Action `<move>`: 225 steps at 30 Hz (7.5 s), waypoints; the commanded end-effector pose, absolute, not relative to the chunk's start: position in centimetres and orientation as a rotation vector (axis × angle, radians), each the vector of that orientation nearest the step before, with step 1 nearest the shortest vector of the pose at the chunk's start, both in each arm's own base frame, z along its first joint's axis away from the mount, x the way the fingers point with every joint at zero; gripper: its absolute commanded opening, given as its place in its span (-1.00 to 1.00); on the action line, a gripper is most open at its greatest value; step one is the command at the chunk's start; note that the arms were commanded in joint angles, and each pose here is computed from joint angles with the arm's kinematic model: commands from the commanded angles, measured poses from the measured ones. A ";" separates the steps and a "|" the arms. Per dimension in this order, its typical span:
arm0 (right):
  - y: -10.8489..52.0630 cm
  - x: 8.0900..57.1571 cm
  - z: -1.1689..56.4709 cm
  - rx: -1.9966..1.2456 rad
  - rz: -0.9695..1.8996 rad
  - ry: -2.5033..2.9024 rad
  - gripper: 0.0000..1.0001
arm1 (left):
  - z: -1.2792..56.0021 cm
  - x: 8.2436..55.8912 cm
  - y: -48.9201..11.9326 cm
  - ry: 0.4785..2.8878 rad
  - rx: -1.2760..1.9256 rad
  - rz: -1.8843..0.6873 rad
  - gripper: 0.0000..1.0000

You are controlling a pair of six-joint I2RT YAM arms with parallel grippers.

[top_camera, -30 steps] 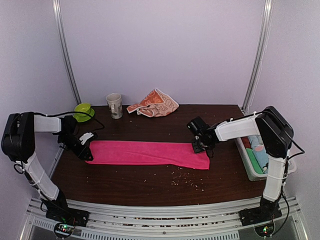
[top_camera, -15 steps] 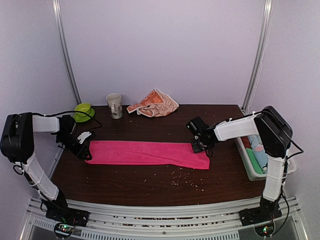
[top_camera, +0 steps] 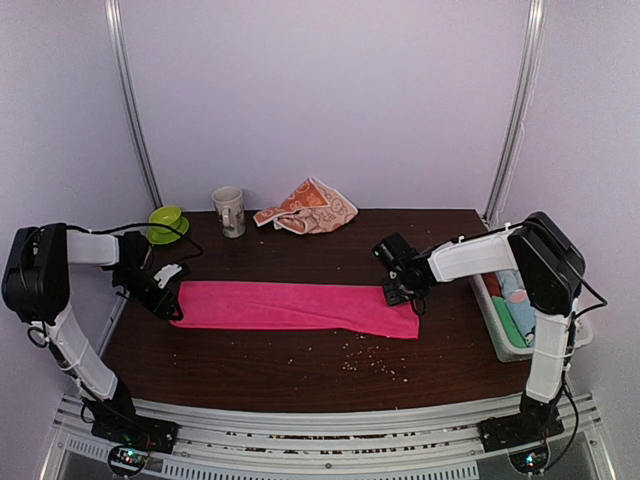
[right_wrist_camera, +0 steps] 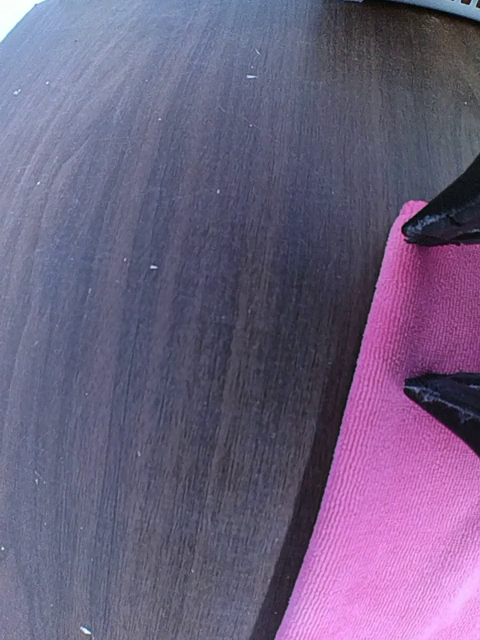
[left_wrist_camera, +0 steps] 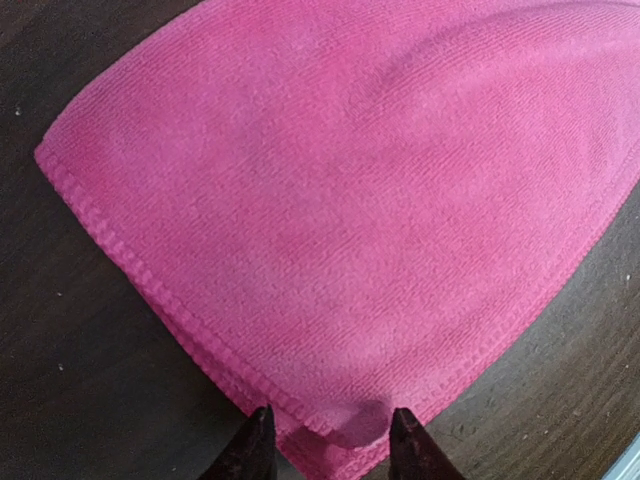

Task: Roll the towels
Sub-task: Smooth out the towel at the center of the board, then place the towel at the center of the board.

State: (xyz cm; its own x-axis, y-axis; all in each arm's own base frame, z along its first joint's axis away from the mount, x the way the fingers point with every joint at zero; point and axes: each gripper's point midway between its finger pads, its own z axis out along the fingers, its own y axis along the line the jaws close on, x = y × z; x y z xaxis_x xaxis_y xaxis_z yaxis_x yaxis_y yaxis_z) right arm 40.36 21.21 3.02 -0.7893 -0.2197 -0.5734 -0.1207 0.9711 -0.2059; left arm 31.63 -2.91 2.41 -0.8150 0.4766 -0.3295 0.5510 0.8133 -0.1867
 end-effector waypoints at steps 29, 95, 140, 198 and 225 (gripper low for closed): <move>19.6 40.9 0.5 -0.252 -0.358 2.509 -0.12 | 3.2 31.1 -2.1 2.771 0.842 -0.381 -1.00; 38.9 31.8 3.5 -0.816 0.305 2.407 -0.69 | 2.3 39.5 -7.1 2.488 0.973 0.092 0.18; 40.7 31.0 3.9 -0.801 0.475 2.346 -0.60 | -1.2 38.3 -6.4 2.579 0.968 0.105 0.57; 19.9 34.3 1.1 0.158 0.279 2.599 0.20 | 2.5 37.1 -5.7 2.491 0.895 0.162 0.96; 18.5 35.9 2.9 0.118 0.173 2.605 -1.00 | 7.5 37.7 -4.3 2.395 0.827 0.206 0.96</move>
